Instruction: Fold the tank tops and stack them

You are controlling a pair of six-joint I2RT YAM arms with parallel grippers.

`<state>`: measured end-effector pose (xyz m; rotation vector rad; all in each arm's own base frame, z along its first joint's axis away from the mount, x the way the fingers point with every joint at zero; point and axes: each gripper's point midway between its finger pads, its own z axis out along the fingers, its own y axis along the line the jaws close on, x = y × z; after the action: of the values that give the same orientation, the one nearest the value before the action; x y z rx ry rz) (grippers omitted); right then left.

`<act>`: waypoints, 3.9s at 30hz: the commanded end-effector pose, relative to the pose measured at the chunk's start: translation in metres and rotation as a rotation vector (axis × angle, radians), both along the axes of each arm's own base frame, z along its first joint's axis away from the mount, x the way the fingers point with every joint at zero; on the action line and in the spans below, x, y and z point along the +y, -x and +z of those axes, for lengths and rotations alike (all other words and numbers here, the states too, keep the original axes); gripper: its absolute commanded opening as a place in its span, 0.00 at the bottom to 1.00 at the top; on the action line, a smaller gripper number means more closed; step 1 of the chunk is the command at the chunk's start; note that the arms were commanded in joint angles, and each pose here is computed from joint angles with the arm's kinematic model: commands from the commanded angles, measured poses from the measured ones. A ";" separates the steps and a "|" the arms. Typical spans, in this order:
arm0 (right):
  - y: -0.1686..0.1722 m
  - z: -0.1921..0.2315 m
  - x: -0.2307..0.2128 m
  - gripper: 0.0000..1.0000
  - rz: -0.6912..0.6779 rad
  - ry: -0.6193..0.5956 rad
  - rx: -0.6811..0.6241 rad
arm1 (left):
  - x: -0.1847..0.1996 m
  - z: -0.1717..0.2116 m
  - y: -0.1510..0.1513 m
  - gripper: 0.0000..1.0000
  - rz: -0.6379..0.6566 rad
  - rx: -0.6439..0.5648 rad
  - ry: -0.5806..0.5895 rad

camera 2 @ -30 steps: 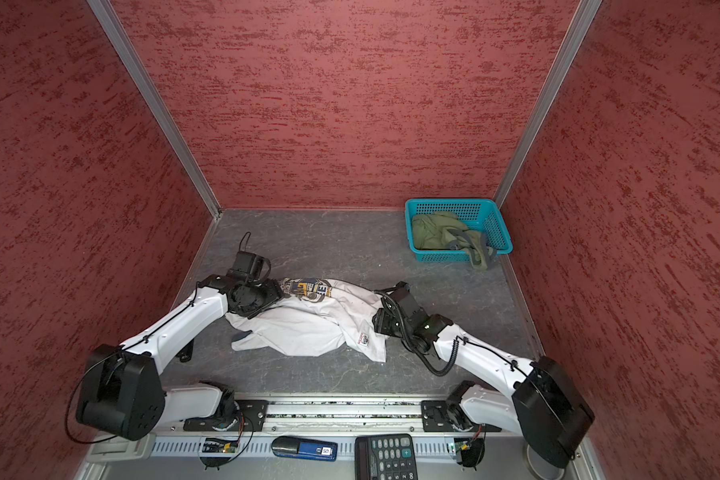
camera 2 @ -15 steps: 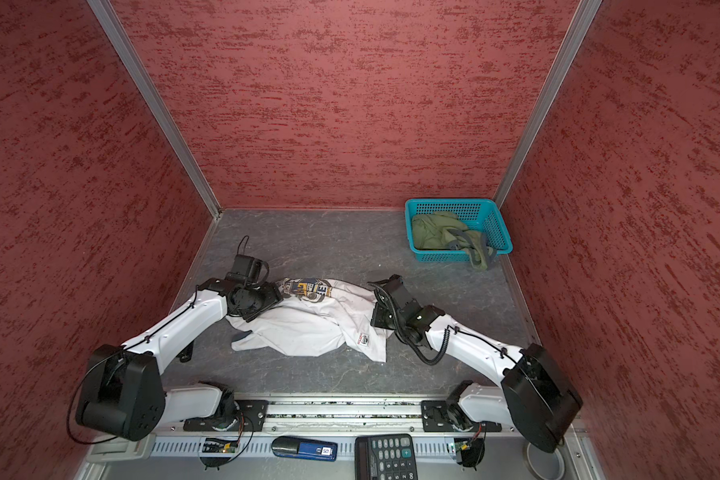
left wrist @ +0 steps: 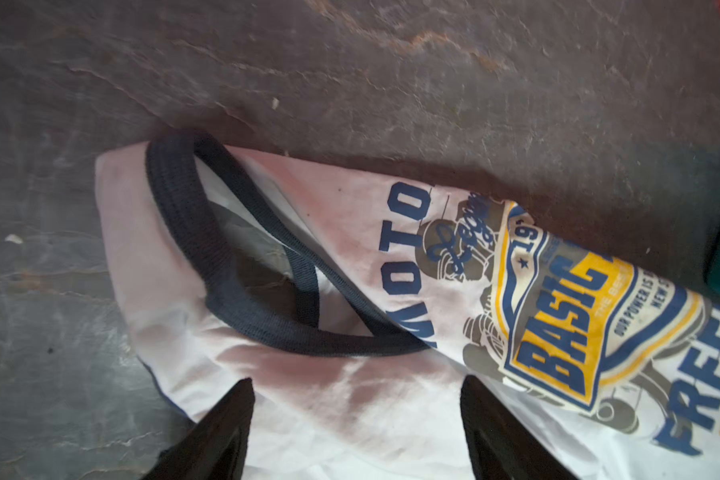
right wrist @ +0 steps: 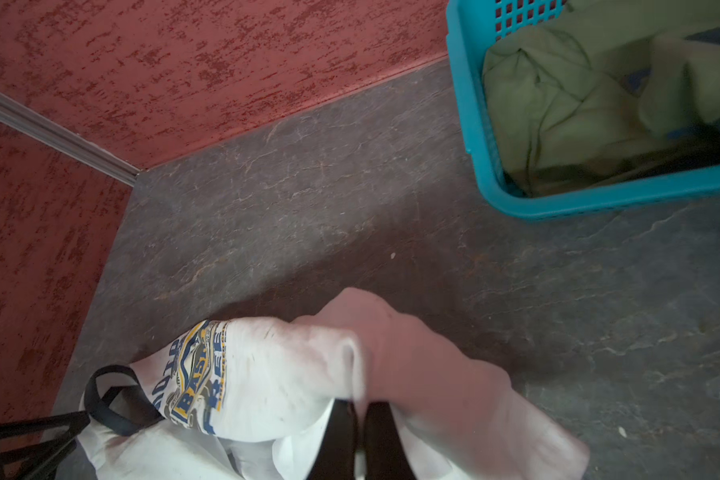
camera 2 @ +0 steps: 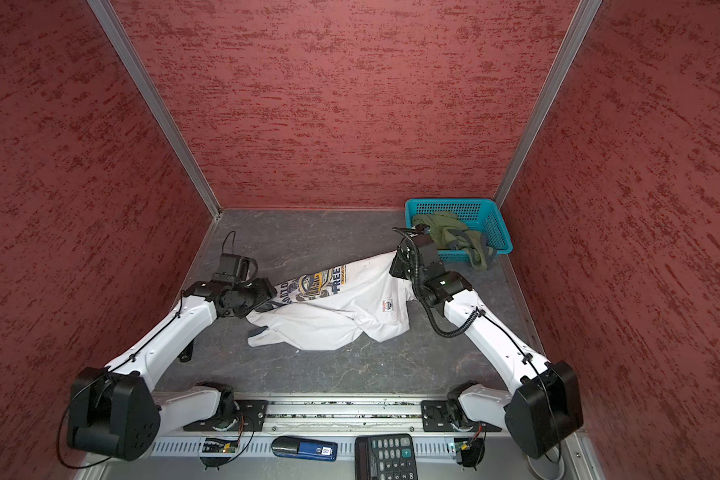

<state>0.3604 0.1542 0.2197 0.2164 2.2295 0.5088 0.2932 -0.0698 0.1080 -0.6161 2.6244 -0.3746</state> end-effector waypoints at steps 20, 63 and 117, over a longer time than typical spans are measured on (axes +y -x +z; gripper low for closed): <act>-0.014 -0.024 0.002 0.00 0.033 -0.050 0.028 | -0.052 -0.065 -0.036 0.75 -0.167 0.162 -0.126; -0.056 -0.005 0.019 0.00 0.158 -0.080 0.051 | 0.031 0.084 -0.116 0.00 0.063 -0.188 -0.031; 0.037 -0.139 0.025 0.47 0.199 -0.096 0.317 | -0.025 -0.076 -0.097 0.44 -0.126 0.189 -0.039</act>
<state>0.3239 0.1712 0.0789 0.1421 2.5698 0.6951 0.3850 -0.0926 0.0380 -0.5010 2.8556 -0.2919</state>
